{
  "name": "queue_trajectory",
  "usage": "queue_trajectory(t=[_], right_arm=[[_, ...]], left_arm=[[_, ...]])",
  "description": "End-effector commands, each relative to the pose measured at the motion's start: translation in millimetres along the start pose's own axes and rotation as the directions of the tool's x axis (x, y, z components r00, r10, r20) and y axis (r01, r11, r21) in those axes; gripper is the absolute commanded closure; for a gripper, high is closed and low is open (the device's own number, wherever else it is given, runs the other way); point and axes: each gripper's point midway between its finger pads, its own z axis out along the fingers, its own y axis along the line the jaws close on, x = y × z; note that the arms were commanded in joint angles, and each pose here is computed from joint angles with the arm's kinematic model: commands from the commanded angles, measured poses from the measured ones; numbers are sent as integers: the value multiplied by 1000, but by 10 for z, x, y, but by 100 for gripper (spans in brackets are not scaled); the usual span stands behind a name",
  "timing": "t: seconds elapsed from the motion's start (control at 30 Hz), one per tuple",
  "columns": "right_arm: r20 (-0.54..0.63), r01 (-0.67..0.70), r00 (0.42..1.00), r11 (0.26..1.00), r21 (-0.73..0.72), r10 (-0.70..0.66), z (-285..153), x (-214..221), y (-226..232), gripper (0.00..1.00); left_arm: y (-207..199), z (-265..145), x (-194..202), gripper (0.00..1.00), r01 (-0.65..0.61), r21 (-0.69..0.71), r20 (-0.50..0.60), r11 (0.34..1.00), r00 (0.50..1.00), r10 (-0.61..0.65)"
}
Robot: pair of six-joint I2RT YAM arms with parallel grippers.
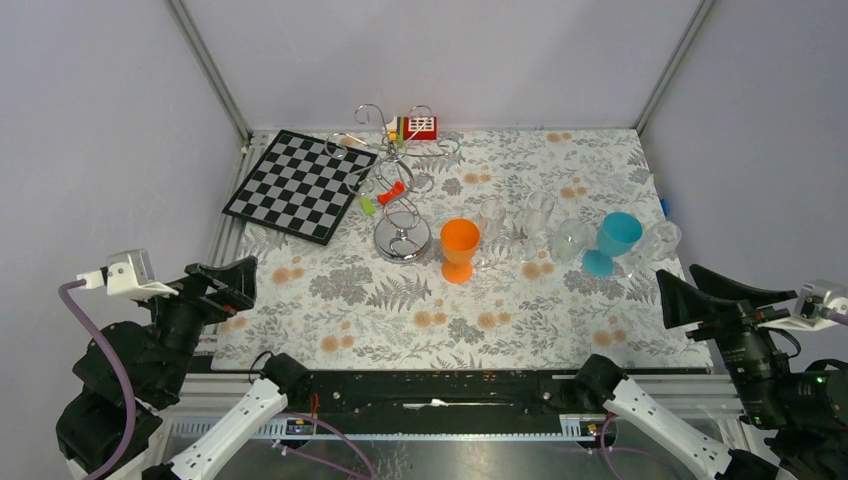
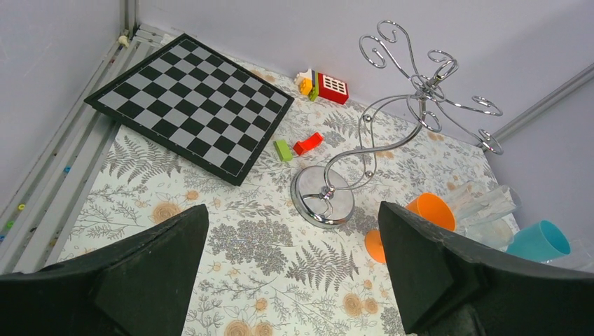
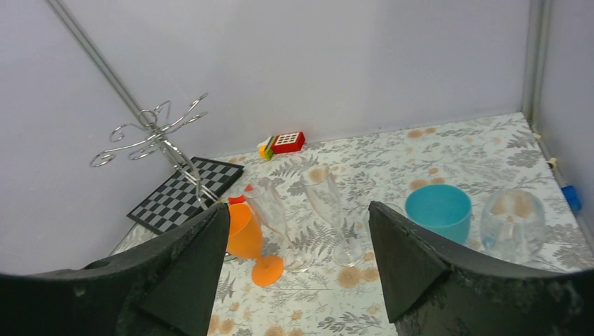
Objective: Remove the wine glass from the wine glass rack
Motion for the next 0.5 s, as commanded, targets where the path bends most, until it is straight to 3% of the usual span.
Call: queue_trajectory(t=[0.0, 0.17, 0.47], right_arm=[[26, 69, 997, 996, 63, -71, -64, -52, -193, 20], [15, 88, 996, 993, 83, -90, -51, -27, -225, 18], [10, 78, 997, 993, 93, -79, 14, 38, -204, 18]], left_arm=[[19, -76, -124, 1, -19, 17, 56, 1000, 998, 18], [-26, -114, -173, 1, -37, 50, 70, 998, 997, 33], [109, -93, -213, 1, -19, -49, 88, 999, 996, 23]])
